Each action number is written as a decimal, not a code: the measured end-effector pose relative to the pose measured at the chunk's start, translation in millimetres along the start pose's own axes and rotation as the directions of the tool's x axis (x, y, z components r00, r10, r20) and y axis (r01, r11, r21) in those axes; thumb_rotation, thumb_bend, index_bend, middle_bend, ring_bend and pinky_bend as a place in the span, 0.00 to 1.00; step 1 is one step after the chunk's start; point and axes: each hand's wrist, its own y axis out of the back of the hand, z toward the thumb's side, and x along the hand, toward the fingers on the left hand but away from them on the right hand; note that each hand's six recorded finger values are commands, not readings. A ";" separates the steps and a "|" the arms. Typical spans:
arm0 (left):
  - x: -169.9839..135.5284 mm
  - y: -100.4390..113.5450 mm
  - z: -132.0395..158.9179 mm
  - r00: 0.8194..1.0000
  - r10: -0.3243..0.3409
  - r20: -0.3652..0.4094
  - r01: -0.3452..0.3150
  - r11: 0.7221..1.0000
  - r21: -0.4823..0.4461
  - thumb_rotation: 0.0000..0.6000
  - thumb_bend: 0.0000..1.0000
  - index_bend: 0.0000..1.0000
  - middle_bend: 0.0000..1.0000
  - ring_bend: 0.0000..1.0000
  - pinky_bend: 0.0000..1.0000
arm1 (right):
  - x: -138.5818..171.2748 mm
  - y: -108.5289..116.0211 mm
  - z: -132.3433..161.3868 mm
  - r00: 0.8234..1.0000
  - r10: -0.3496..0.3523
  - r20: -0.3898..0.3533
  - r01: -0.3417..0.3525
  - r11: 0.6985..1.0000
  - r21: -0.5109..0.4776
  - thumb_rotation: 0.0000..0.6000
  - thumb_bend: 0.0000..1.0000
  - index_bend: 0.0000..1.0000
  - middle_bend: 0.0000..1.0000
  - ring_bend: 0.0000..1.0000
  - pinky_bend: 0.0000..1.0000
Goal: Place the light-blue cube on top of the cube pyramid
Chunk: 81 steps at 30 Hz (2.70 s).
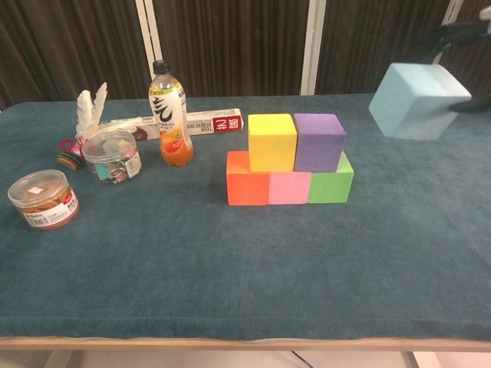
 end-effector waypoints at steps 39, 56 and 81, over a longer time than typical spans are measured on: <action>12.9 -8.3 4.2 0.999 -0.036 -0.004 0.036 0.999 0.030 1.00 0.07 0.00 0.01 0.00 0.11 | -101.4 17.1 88.3 0.989 0.138 0.045 -0.137 0.990 -0.028 1.00 0.27 0.45 0.03 0.00 0.00; 10.0 -6.9 2.8 0.999 -0.033 -0.005 0.034 0.999 0.027 1.00 0.07 0.00 0.01 0.00 0.11 | -105.7 12.3 99.0 0.988 0.146 0.047 -0.146 0.989 -0.010 1.00 0.27 0.40 0.03 0.00 0.00; 8.8 -5.9 2.3 0.999 -0.032 -0.003 0.032 0.999 0.028 1.00 0.07 0.00 0.01 0.00 0.11 | -105.0 8.4 102.2 0.985 0.166 0.051 -0.166 0.986 -0.001 1.00 0.27 0.18 0.01 0.00 0.00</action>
